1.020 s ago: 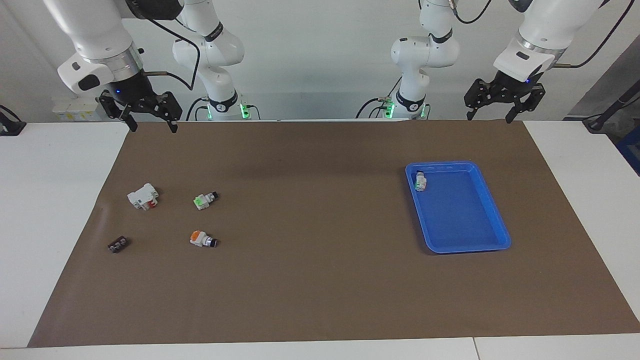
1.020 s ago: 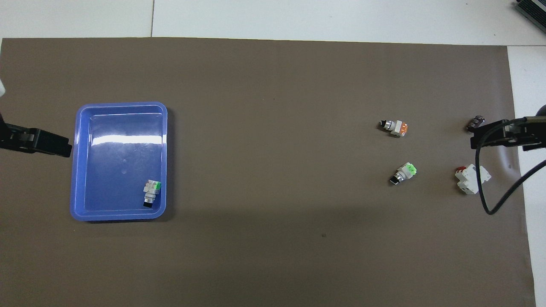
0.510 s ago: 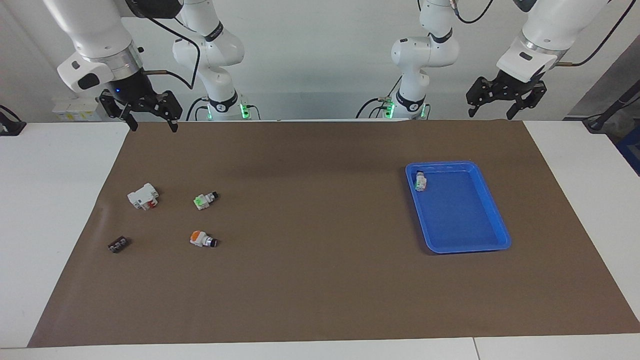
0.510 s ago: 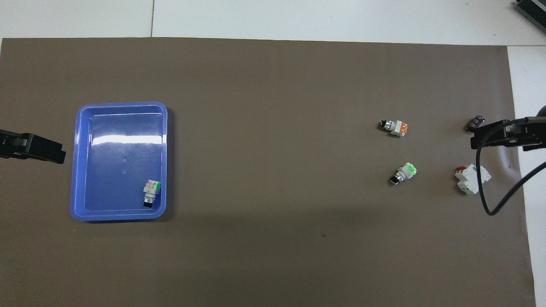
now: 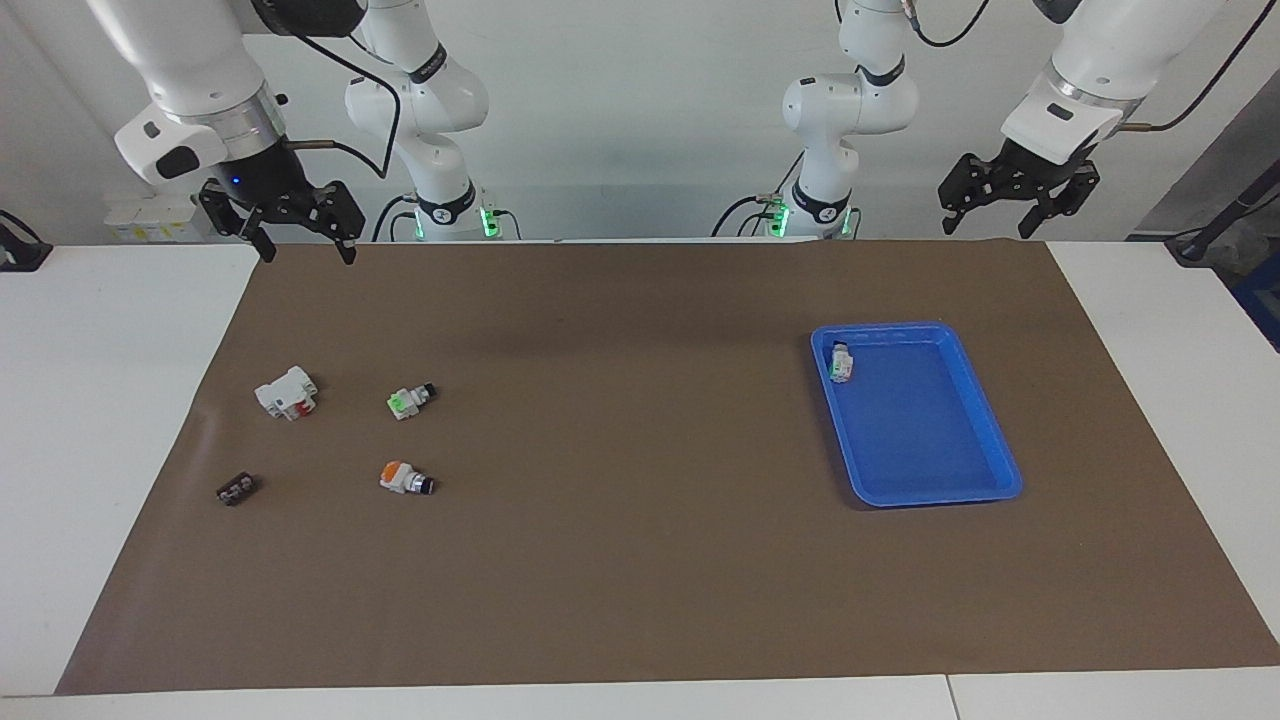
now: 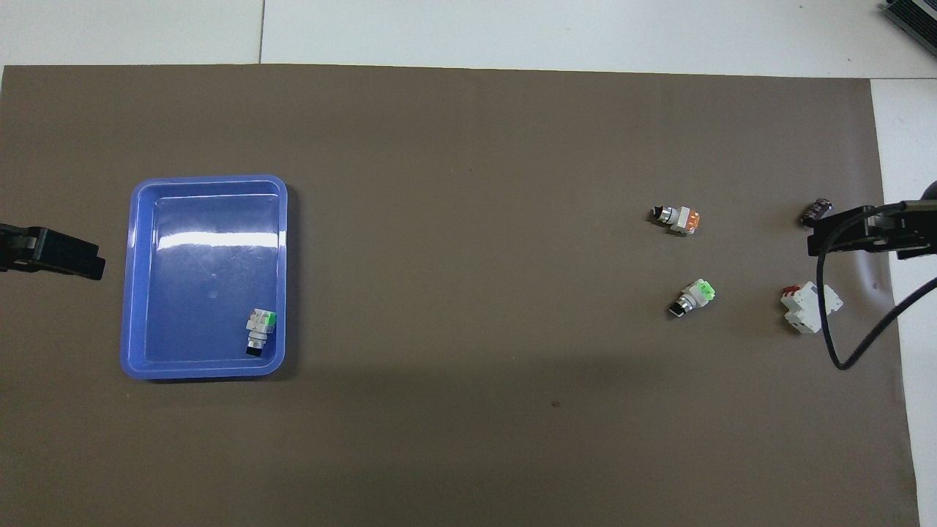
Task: Turn and place switch with both arms
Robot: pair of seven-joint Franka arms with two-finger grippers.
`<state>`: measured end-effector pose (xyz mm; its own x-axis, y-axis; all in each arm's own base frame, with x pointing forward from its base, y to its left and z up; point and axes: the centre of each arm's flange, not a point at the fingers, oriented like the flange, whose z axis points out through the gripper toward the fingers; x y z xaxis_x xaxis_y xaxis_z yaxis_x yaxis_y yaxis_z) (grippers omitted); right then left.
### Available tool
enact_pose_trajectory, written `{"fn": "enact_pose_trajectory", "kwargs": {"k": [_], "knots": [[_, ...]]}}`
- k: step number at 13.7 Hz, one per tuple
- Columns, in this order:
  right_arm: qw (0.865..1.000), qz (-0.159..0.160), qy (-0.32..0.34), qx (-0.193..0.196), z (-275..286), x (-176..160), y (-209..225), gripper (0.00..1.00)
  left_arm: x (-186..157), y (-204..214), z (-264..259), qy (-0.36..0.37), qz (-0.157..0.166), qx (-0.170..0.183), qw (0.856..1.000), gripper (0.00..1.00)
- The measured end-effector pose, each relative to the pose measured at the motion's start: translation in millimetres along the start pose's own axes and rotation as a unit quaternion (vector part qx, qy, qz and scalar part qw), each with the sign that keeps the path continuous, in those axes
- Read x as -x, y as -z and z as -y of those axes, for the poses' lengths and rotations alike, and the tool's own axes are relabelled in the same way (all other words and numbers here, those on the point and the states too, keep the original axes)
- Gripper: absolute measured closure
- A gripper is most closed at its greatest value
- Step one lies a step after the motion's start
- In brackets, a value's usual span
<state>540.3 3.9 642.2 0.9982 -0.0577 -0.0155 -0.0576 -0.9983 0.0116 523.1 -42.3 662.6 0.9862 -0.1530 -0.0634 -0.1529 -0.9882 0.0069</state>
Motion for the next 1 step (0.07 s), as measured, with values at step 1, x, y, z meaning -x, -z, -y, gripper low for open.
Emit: {"fn": "enact_pose_trajectory", "kwargs": {"k": [1], "knots": [[1.000,0.000,0.000,0.000,0.0,0.0,0.0,0.00,0.1,0.9,-0.1,0.000,-0.001,0.000,1.000,0.00]]}}
